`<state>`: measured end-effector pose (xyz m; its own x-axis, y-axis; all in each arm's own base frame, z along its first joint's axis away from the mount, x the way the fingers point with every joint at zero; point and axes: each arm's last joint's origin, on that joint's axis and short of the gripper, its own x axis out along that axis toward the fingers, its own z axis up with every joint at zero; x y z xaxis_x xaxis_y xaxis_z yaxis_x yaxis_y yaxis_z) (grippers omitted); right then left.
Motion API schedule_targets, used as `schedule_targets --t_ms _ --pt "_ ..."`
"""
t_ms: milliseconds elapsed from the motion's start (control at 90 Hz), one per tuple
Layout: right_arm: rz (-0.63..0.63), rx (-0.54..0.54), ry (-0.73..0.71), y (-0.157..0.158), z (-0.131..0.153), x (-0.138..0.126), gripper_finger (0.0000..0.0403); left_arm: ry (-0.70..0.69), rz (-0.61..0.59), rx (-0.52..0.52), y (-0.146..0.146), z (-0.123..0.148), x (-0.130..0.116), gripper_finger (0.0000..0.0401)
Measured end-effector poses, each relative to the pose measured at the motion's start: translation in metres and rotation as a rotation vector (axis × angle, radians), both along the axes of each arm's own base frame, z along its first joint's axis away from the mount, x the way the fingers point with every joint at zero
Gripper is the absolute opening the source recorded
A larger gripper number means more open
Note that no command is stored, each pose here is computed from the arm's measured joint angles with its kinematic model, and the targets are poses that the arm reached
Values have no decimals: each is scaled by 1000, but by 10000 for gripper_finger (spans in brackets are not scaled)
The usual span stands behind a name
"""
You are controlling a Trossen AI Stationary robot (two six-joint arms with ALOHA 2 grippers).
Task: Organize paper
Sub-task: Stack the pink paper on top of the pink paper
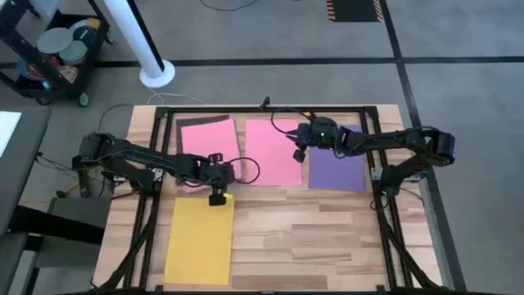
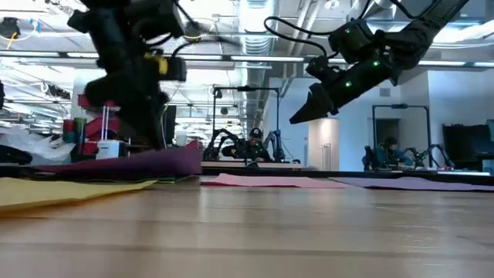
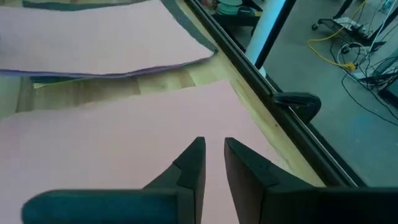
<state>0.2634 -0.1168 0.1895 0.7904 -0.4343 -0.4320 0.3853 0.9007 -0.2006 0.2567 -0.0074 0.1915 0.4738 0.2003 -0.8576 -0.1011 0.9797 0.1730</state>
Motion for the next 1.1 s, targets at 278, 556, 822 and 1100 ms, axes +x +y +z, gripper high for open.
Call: schedule_targets --t_ms 278,556,822,1100 --pt "0 5 11 0 -1 0 59 101 31 11 1 -8 -10 0" --pt "1 7 12 1 -1 0 59 114 53 -32 0 -19 -16 0" --pt "2 12 21 1 -2 -1 59 143 50 -33 1 -27 -22 29" --pt "2 12 23 1 -2 -1 59 167 45 -42 1 -39 -29 100"
